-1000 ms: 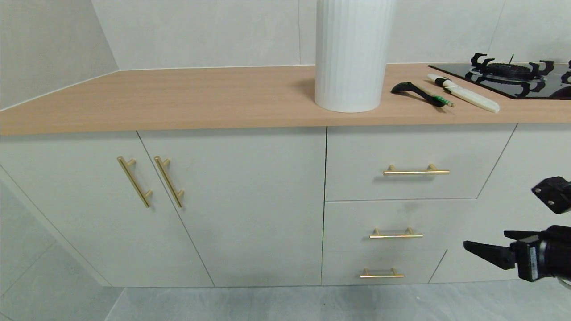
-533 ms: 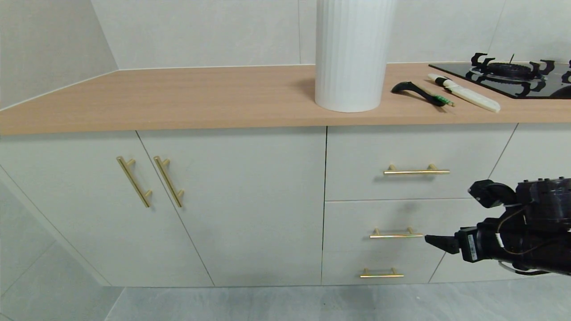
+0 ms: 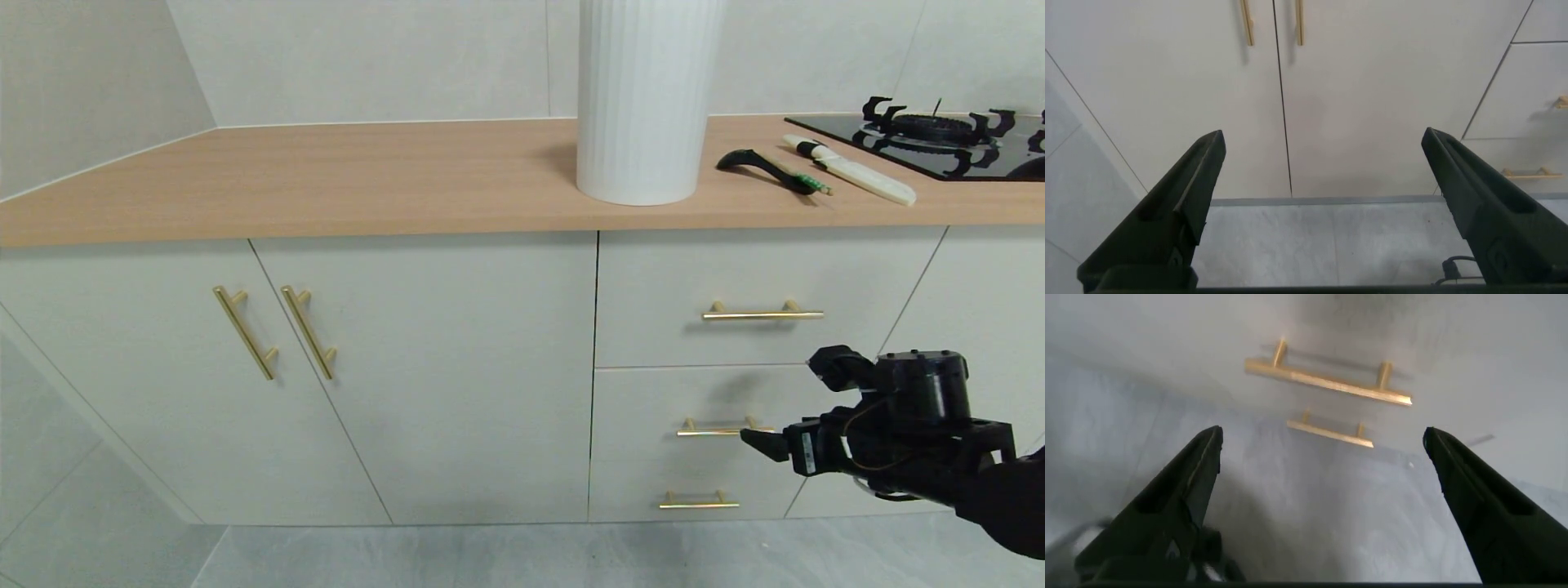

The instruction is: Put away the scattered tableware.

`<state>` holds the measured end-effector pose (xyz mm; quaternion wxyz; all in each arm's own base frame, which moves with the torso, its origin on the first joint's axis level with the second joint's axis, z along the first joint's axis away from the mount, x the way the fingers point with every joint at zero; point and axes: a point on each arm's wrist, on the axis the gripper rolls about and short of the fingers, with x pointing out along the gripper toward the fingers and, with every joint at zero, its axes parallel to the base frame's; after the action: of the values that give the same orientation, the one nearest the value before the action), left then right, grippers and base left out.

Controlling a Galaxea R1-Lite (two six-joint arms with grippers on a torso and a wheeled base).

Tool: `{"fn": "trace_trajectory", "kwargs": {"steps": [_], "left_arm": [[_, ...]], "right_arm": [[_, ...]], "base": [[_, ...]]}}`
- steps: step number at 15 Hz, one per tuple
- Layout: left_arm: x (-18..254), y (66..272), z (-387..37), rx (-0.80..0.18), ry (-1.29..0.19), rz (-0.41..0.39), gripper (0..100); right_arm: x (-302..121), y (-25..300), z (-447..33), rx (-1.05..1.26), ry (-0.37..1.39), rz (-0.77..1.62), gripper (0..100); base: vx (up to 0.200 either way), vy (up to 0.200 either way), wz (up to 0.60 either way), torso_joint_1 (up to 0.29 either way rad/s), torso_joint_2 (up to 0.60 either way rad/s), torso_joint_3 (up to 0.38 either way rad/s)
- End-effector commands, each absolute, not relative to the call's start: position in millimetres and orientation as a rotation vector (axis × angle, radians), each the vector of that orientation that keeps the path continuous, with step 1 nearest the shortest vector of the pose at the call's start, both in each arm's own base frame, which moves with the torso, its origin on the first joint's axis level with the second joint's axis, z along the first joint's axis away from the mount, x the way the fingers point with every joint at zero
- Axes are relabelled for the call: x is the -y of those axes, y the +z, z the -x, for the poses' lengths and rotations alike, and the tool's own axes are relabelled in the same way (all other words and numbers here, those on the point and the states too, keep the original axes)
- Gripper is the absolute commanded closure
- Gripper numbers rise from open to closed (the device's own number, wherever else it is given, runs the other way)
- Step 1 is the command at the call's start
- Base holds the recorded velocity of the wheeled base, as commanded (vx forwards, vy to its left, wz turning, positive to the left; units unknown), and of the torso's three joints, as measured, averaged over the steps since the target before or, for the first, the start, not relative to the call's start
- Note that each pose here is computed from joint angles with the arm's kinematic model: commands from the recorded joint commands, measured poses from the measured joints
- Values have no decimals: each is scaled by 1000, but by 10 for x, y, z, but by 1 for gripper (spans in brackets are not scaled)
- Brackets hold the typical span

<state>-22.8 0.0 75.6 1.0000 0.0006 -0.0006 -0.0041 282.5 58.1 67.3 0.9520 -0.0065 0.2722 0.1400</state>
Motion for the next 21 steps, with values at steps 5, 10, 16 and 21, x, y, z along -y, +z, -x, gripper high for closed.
{"fn": "trace_trajectory", "kwargs": {"steps": [5, 10, 16, 21], "left_arm": [[0, 756, 228, 2, -8, -2, 0], [0, 756, 228, 2, -8, -2, 0], [0, 756, 228, 2, -8, -2, 0], [0, 756, 228, 2, -8, -2, 0]], "right_arm": [[-845, 51, -3072, -520, 173, -18, 0], [-874, -71, -3239, -484, 76, -13, 0], [-905, -183, -3439, -451, -21, -56, 0], [-909, -285, -3457, -469, -26, -52, 0]], "base": [[0, 0, 0, 0, 0, 0], [0, 0, 0, 0, 0, 0], [0, 0, 0, 0, 0, 0], [0, 0, 0, 0, 0, 0]]}}
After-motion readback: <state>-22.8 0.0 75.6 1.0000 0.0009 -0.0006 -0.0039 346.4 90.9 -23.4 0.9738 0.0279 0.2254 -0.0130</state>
